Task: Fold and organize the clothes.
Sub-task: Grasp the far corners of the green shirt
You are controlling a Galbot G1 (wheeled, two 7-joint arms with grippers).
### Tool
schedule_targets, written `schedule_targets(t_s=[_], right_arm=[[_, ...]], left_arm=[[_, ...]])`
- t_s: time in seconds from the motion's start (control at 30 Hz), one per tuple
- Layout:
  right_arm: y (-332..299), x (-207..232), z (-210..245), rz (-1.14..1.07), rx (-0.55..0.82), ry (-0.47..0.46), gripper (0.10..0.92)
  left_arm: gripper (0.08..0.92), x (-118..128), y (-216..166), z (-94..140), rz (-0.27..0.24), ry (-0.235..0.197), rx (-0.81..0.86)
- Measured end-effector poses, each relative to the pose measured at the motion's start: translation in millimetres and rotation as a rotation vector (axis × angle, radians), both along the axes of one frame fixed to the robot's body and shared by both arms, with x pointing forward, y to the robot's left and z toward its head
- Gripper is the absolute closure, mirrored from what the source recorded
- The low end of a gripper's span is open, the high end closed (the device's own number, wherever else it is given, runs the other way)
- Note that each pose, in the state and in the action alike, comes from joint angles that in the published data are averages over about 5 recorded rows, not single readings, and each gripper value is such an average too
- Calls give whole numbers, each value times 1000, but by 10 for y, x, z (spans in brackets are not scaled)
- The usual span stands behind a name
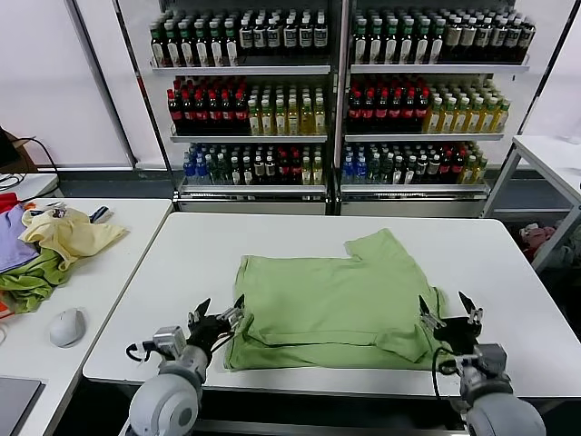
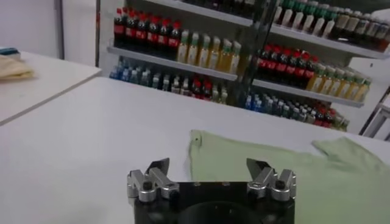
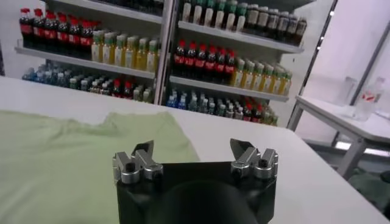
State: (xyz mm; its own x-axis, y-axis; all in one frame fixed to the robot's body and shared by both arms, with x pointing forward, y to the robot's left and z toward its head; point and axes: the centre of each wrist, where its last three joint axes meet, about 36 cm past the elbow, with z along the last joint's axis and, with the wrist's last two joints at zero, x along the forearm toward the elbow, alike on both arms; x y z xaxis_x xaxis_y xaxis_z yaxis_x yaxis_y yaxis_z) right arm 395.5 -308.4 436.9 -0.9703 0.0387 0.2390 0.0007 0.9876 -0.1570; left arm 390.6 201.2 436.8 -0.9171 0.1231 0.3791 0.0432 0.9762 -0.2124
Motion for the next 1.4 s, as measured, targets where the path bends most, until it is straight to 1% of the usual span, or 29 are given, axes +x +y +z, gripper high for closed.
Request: schedule_targets(t_s=[0.2,0.4,0.6,0.77,0.97,1.2,1.3,1.4], right_arm=[[82,620,-40,12,22,25,200],[169,1164,-93,31,23,60,200],[224,1651,-116,42,16,101,200],[228,2006,-125,26,5,140,200],[218,2336,-131,-4,0,178,200],[252,2589,-150,-12,22,231,210],[271,2669,-172,-14,36,252,265],[286,2735,-209,-19,51,277,348]], left_arm=[[177,458,-115,-86,-10,-4,37],[177,915,-249,-193,-8,-2,98],[177,1331,-375,-276,10,3,167],[177,1622,-461,-342,25,19,223],[177,1843,-528,-422,30,48,263],[177,1946,-565,-466,25,83,274],[177,1957,-573,-478,15,101,270],[177,1959,-572,-484,4,118,261]])
